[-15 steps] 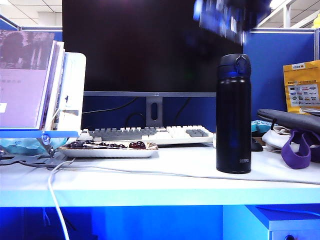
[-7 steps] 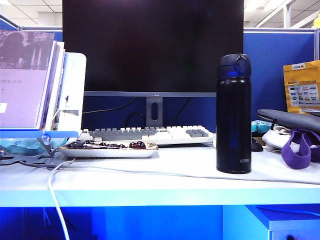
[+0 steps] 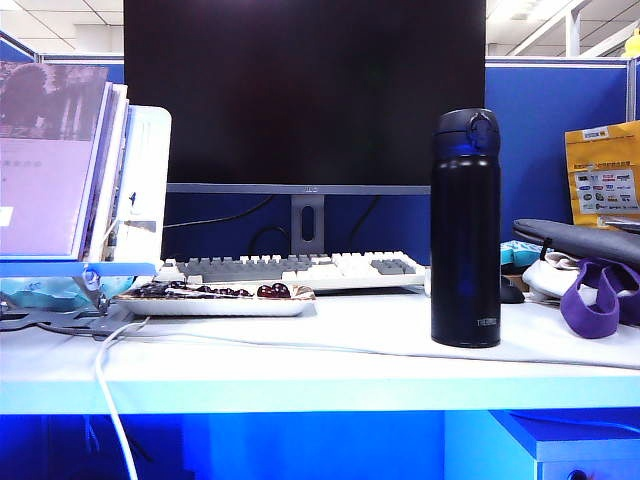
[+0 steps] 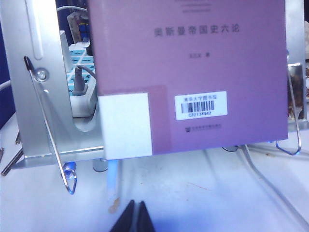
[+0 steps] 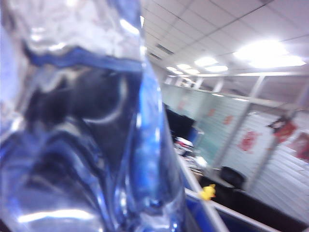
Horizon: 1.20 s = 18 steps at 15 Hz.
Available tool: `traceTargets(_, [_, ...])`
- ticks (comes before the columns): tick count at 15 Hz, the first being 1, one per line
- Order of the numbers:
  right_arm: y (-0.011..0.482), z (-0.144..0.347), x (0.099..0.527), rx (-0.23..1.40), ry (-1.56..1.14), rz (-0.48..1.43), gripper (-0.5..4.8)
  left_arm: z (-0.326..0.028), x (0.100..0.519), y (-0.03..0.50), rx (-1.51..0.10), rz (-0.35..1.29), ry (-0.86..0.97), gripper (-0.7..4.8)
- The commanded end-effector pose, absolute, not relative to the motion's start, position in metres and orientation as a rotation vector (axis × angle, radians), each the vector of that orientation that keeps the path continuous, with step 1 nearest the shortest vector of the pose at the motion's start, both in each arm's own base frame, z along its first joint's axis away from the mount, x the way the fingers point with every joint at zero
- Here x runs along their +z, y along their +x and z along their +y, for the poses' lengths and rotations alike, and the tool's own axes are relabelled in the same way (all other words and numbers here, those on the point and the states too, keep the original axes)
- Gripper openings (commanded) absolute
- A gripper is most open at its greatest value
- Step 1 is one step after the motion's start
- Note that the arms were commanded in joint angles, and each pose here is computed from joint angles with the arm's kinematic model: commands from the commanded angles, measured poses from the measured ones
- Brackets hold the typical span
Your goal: Pick up the mineral water bottle and place it vertically to the right of the black thermos cup.
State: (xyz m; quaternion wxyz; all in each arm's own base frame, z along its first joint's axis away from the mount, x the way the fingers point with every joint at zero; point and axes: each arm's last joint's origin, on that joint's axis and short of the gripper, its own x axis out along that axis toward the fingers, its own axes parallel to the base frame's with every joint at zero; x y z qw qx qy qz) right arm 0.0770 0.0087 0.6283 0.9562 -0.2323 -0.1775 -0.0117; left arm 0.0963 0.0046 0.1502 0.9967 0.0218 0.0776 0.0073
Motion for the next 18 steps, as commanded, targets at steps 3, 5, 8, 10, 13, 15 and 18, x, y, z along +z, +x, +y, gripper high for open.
traceTargets(3, [0.067, 0.011, 0.588, 0.109, -0.338, -0.488, 1.46, 0.005, 0.149, 0.096, 0.012, 0.164, 0.042, -0.03])
traceTargets(5, [0.086, 0.014, 0.549, 0.14, -0.267, -0.506, 1.46, 0.005, 0.149, 0.096, 0.012, 0.164, 0.042, -0.03])
traceTargets(8, [0.115, 0.018, 0.484, 0.179, -0.113, -0.479, 1.46, 0.005, 0.149, 0.096, 0.012, 0.164, 0.042, -0.03])
traceTargets(10, [0.137, 0.022, 0.43, 0.201, -0.042, -0.373, 1.46, 0.005, 0.149, 0.096, 0.012, 0.164, 0.042, -0.03])
traceTargets(13, [0.156, 0.026, 0.382, 0.218, -0.04, -0.274, 1.46, 0.005, 0.149, 0.096, 0.012, 0.164, 0.042, -0.03])
traceTargets(15, [0.163, 0.031, 0.353, 0.184, -0.032, -0.238, 1.47, 0.005, 0.149, 0.096, 0.012, 0.164, 0.042, -0.03])
traceTargets(18, [0.168, 0.032, 0.321, 0.182, -0.033, -0.189, 1.47, 0.005, 0.149, 0.096, 0.013, 0.164, 0.042, -0.03])
